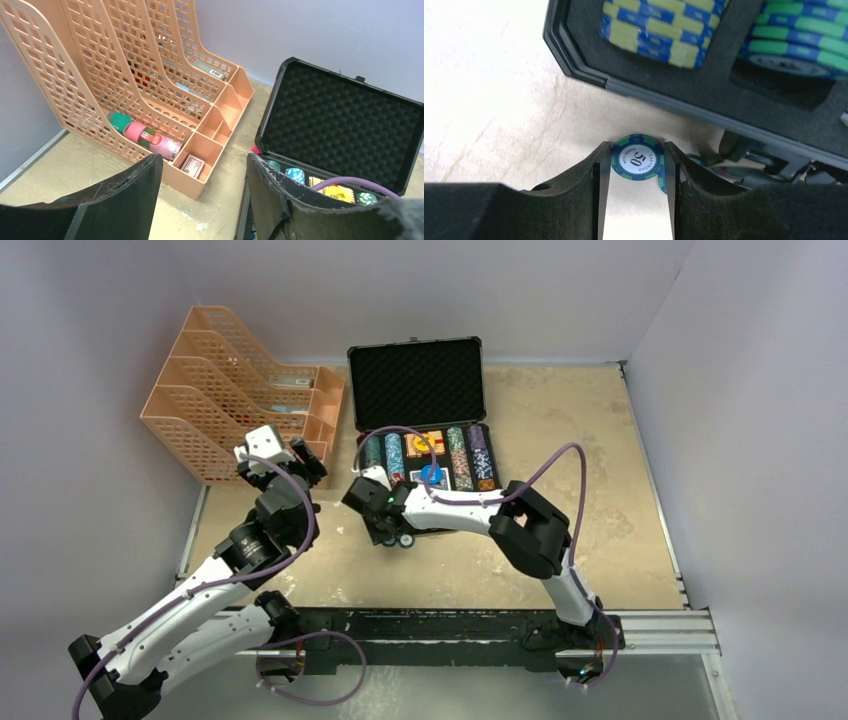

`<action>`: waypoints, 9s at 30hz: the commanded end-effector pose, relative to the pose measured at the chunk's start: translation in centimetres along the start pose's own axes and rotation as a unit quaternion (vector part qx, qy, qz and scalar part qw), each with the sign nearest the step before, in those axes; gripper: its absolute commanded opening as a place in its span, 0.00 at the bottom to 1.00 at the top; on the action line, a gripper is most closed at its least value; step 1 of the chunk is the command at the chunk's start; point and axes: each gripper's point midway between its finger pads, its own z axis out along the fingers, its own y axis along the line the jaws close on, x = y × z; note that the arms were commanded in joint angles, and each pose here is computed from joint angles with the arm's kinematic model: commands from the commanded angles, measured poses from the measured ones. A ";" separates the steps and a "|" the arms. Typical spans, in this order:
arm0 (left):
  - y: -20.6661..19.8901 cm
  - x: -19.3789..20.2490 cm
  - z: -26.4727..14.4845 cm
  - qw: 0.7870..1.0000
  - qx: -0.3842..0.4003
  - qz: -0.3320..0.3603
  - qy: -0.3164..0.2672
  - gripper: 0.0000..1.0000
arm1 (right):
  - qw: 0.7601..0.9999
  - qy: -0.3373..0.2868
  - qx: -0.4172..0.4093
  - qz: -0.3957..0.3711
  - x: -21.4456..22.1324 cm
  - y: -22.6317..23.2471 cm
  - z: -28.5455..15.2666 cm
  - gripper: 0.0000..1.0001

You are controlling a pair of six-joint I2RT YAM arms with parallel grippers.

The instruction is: Pack up texas hold em set

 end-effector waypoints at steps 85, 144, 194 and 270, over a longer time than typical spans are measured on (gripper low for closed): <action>-14.8 18.0 -9.9 0.820 0.476 0.191 0.252 0.00 | 0.868 -0.197 -0.167 0.424 -5.4 -18.4 -14.2 0.73; -17.0 21.0 -6.8 0.680 0.525 0.421 0.291 0.00 | 0.856 -0.213 -0.146 0.447 -0.5 -22.1 -14.0 0.72; -16.7 13.6 -1.9 0.841 0.390 0.326 0.187 0.28 | 0.904 -0.206 -0.116 0.356 -0.7 -22.2 -13.2 0.71; -6.8 4.1 -0.8 0.961 0.202 0.179 0.064 0.34 | 0.982 0.177 0.072 -0.009 14.4 -7.8 -1.6 0.48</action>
